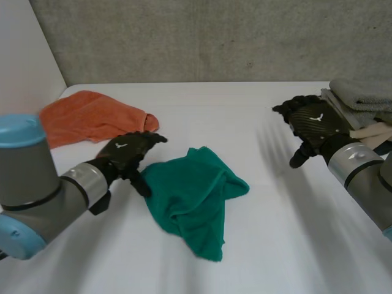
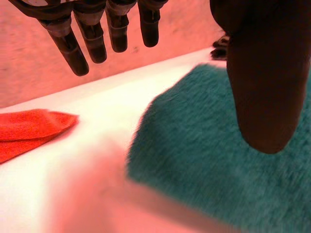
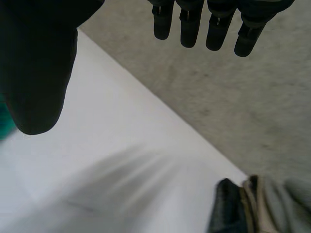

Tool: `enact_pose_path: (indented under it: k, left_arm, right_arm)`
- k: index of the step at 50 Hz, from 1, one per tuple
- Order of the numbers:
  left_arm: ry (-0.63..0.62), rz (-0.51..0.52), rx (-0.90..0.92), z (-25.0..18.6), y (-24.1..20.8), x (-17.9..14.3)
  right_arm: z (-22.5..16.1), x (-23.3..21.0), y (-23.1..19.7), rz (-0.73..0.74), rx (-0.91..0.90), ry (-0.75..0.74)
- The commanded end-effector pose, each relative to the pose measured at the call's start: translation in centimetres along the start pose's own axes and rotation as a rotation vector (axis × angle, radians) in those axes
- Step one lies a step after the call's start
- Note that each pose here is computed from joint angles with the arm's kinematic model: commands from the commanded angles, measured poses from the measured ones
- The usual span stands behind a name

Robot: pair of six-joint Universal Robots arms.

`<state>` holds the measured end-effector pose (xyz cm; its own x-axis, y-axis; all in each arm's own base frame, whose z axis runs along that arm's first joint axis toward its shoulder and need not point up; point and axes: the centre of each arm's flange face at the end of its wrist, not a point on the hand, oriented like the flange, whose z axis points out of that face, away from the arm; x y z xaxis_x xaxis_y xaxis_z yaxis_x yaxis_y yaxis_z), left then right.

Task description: Fold the laundry.

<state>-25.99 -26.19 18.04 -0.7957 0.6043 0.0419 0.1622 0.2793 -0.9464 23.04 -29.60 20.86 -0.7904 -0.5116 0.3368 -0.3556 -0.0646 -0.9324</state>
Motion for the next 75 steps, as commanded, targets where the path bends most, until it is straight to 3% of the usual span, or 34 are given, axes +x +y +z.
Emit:
enact_pose_path:
  k: [1,6,12,23,31,35,40,42,48,52,58,66,70,75]
  left_arm:
    - [-0.163,-0.036,0.031,-5.0,-3.6,-1.2]
    - [-0.188,-0.091,-0.044,-7.8,-1.0,0.2]
    - [-0.132,-0.118,-0.112,-8.2,2.2,2.4]
    - [-0.156,-0.130,-0.189,-3.7,5.4,2.5]
    - [-0.156,-0.068,-0.021,1.9,3.6,2.8]
    - [-0.144,-0.045,0.051,4.4,1.9,2.8]
    - [-0.148,-0.044,0.188,6.0,-3.9,2.1]
    - [-0.189,-0.058,0.314,4.7,-9.7,0.0]
    - [-0.172,-0.038,0.573,0.1,-18.8,-1.8]
    - [-0.114,-0.018,0.610,-1.8,-20.2,-1.6]
    - [-0.065,-0.048,0.431,-1.8,-14.9,-1.3]
    - [-0.062,-0.157,0.121,-1.0,-4.1,-0.5]
    - [-0.111,-0.293,-0.016,-1.7,0.7,-0.1]
    - [-0.153,-0.419,-0.090,-2.7,3.2,0.4]
  right_arm:
    - [-0.3,-2.7,-0.5,0.136,-0.156,-0.152]
    - [-0.2,-5.1,0.6,0.240,-0.314,-0.235]
    - [1.3,-7.4,2.3,0.247,-0.293,-0.272]
    - [2.7,-11.9,4.8,0.316,-0.275,-0.317]
    - [5.2,-12.4,3.4,0.271,-0.121,-0.242]
    - [5.9,-11.4,0.7,0.252,-0.044,-0.193]
    - [5.9,-10.3,-4.4,0.217,0.088,-0.158]
    - [5.6,-9.2,-7.0,0.182,0.165,-0.122]
    - [3.4,-7.2,-13.9,0.051,0.413,-0.030]
    - [1.0,-6.7,-17.3,-0.051,0.594,0.037]
    - [-1.1,-7.6,-16.8,-0.117,0.622,0.042]
    - [-1.5,-11.3,-11.2,-0.165,0.344,-0.096]
    - [-1.5,-11.0,-11.0,-0.181,0.309,-0.050]
    - [-2.2,-10.7,-11.6,-0.180,0.289,-0.008]
